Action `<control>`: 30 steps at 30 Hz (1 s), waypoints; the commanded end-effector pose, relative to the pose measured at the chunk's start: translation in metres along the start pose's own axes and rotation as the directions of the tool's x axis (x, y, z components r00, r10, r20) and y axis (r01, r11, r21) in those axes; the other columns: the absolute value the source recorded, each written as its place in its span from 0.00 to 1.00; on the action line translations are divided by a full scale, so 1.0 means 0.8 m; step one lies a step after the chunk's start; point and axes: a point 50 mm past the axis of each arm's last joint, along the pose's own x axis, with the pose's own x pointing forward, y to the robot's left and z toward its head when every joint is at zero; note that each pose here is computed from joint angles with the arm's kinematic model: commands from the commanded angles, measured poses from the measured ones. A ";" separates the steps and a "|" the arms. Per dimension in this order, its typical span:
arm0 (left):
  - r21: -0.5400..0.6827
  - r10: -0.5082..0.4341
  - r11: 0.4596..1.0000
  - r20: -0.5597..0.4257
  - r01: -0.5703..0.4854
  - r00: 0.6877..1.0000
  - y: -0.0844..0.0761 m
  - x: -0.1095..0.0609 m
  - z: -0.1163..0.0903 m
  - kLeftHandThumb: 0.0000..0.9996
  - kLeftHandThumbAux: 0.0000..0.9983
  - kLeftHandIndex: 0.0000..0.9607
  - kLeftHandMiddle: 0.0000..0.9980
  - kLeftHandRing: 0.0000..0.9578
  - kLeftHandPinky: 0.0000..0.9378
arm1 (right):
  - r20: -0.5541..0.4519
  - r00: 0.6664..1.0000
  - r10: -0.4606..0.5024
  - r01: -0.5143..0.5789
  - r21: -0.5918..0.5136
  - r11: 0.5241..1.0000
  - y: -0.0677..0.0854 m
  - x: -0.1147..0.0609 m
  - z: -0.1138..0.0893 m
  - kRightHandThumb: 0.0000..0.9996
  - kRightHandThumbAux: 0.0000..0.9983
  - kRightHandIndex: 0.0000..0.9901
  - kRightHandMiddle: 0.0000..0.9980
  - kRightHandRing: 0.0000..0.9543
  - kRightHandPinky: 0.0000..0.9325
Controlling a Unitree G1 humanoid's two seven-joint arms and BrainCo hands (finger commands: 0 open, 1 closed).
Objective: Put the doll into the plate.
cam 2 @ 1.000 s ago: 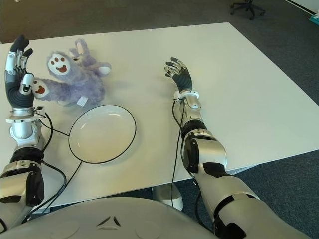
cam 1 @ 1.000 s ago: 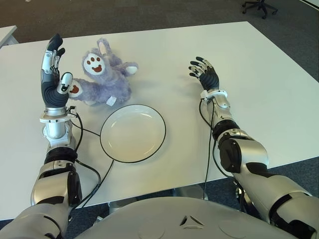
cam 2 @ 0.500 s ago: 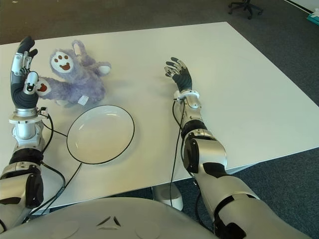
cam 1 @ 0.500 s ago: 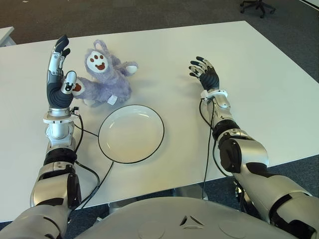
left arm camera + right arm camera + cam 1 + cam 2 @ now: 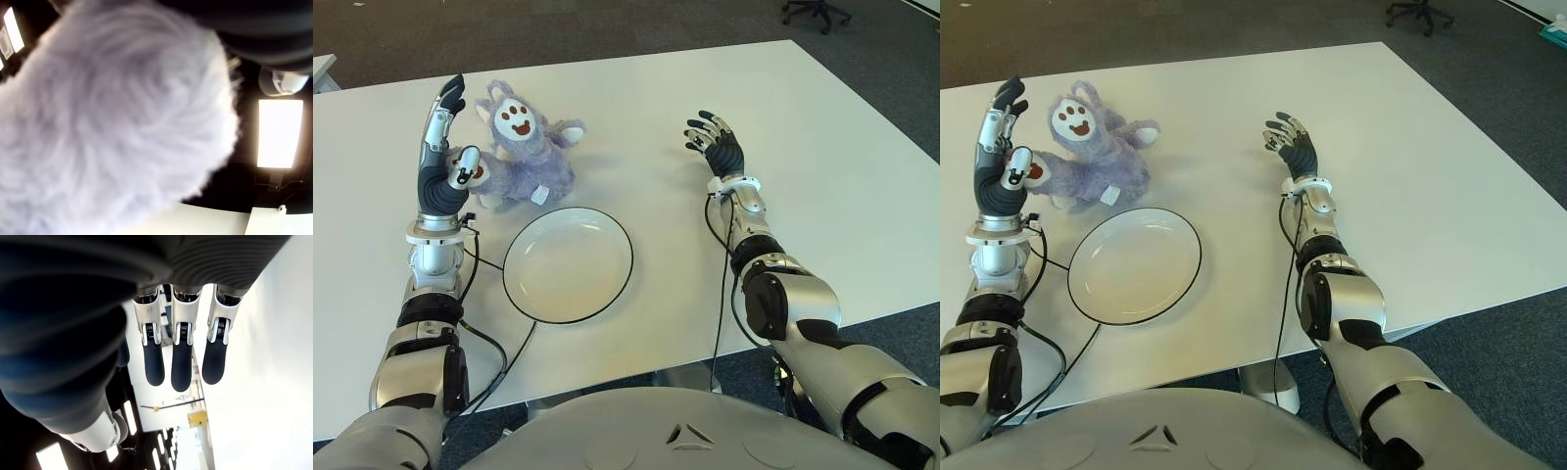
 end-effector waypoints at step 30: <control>-0.171 -0.247 0.969 -0.590 0.180 0.769 -0.073 -0.217 0.011 0.36 0.17 0.00 0.03 0.01 0.04 | -0.076 0.997 -0.021 0.024 0.033 0.999 -0.002 -0.007 -0.018 0.45 0.81 0.16 0.27 0.30 0.33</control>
